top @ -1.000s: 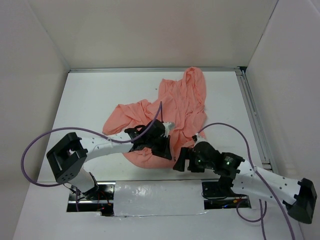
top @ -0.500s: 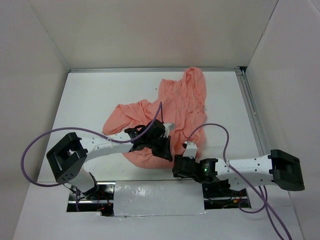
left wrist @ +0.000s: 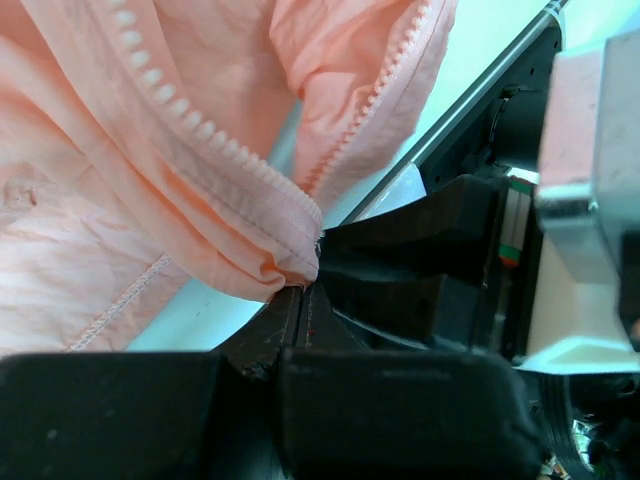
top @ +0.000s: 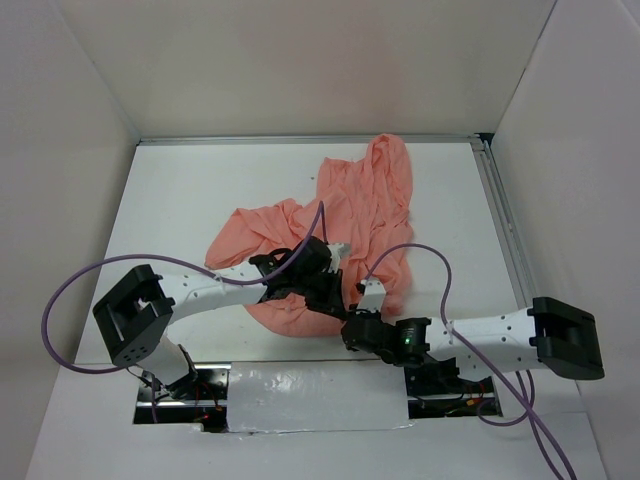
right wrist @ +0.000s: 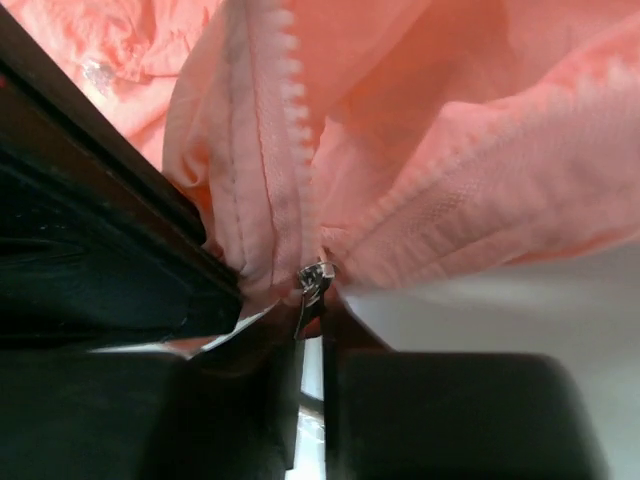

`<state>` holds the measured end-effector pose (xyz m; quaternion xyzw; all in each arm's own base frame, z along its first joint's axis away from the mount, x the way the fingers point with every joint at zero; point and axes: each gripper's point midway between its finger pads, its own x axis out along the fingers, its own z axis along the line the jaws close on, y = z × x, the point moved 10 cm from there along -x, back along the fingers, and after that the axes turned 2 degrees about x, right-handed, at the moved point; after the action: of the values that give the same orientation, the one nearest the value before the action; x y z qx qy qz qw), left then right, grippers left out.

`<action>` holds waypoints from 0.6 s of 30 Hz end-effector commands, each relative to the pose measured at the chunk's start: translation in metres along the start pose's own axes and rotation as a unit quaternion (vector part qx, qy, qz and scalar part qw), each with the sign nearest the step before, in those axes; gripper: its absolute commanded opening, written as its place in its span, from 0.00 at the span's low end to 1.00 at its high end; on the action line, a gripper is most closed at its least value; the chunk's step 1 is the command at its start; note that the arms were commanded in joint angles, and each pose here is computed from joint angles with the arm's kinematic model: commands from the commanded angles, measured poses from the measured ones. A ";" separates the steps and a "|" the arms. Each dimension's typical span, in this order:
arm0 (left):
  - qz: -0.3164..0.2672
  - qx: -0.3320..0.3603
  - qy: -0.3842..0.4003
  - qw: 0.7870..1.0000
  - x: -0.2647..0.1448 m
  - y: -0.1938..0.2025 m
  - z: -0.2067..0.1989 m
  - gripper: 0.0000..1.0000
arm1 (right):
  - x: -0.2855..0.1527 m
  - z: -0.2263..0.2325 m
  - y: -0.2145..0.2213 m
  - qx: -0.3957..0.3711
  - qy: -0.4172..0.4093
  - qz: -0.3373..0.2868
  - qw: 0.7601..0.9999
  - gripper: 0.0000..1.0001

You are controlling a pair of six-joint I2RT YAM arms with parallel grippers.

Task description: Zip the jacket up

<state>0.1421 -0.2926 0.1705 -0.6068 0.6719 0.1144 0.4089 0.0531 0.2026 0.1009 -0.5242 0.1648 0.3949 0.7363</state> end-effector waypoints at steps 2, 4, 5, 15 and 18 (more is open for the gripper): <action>-0.014 0.002 0.008 1.000 -0.002 -0.010 -0.009 0.00 | 0.002 0.004 -0.003 0.001 0.003 -0.010 1.000 0.00; -0.016 0.002 0.007 1.000 -0.003 -0.010 -0.008 0.00 | 0.000 0.002 -0.004 0.006 0.008 -0.012 1.000 0.00; -0.015 0.003 0.006 1.000 -0.003 -0.010 -0.008 0.00 | -0.001 0.002 -0.005 0.009 0.007 -0.013 1.000 0.00; -0.019 0.008 -0.002 1.000 -0.002 -0.009 -0.006 0.00 | -0.021 -0.006 -0.008 0.014 0.003 0.019 1.000 0.00; -0.017 0.008 -0.008 1.000 -0.002 -0.008 -0.003 0.00 | -0.032 0.006 -0.019 0.001 -0.030 0.047 0.998 0.00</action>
<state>0.1429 -0.2936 0.1715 -0.6092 0.6691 0.1129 0.4104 0.0449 0.1876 0.1129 -0.5133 0.1784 0.4239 0.7246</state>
